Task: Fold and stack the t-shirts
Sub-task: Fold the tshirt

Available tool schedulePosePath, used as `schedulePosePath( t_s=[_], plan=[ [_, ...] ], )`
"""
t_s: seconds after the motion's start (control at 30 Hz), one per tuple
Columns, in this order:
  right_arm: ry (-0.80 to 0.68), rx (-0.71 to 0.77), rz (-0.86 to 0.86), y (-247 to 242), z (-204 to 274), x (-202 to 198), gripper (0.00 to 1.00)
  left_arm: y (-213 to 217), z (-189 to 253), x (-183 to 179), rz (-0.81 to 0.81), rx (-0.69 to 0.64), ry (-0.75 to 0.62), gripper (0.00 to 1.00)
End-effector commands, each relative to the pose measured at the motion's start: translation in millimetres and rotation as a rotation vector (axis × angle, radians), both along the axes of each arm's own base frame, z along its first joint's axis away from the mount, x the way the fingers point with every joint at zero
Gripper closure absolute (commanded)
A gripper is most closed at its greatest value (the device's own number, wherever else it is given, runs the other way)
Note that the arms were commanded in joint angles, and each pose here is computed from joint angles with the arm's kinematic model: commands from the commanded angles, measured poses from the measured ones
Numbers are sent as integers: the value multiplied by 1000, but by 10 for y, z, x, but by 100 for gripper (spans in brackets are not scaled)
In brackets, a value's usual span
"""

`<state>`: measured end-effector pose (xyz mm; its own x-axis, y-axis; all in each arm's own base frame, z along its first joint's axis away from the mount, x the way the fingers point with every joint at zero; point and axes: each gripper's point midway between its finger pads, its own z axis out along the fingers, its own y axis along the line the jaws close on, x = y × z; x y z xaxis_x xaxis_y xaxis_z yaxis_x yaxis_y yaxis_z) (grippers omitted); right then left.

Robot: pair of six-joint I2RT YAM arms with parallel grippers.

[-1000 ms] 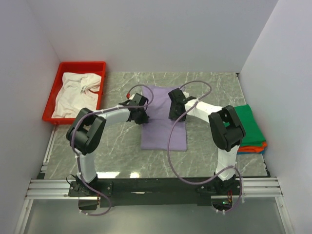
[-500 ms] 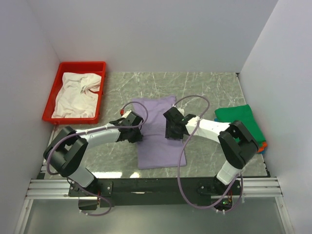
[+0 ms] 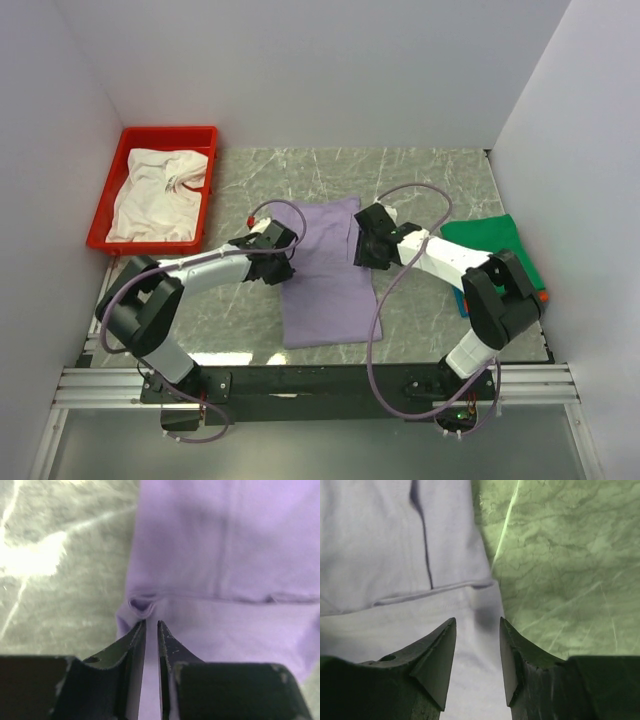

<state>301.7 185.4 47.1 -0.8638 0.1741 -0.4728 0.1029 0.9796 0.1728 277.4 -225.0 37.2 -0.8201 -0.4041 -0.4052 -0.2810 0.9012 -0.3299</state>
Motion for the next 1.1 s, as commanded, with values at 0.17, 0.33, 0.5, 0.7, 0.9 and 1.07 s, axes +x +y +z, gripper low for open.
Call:
schedulePosePath(
  t_s=[0.17, 0.33, 0.5, 0.7, 0.9, 1.07],
  plan=[
    [38, -8, 4, -57, -304, 88, 61, 169, -264, 138, 24, 74, 32, 80],
    [58, -40, -52, -305, -426, 53, 71, 220, -302, 131, 26, 68, 38, 81],
    [48, -33, -75, -450, -382, 89, 71, 229, -253, 142, 20, 64, 29, 81],
    [2, -12, -69, -431, -141, 164, 66, 197, -181, 186, 3, 59, 16, 82],
    [-42, 29, -66, -418, 129, 179, 63, 139, 71, 247, -21, 11, -35, 74],
    [-93, 124, -52, -308, 402, 139, 67, 108, 391, 270, -44, -31, -88, 71]
  ],
)
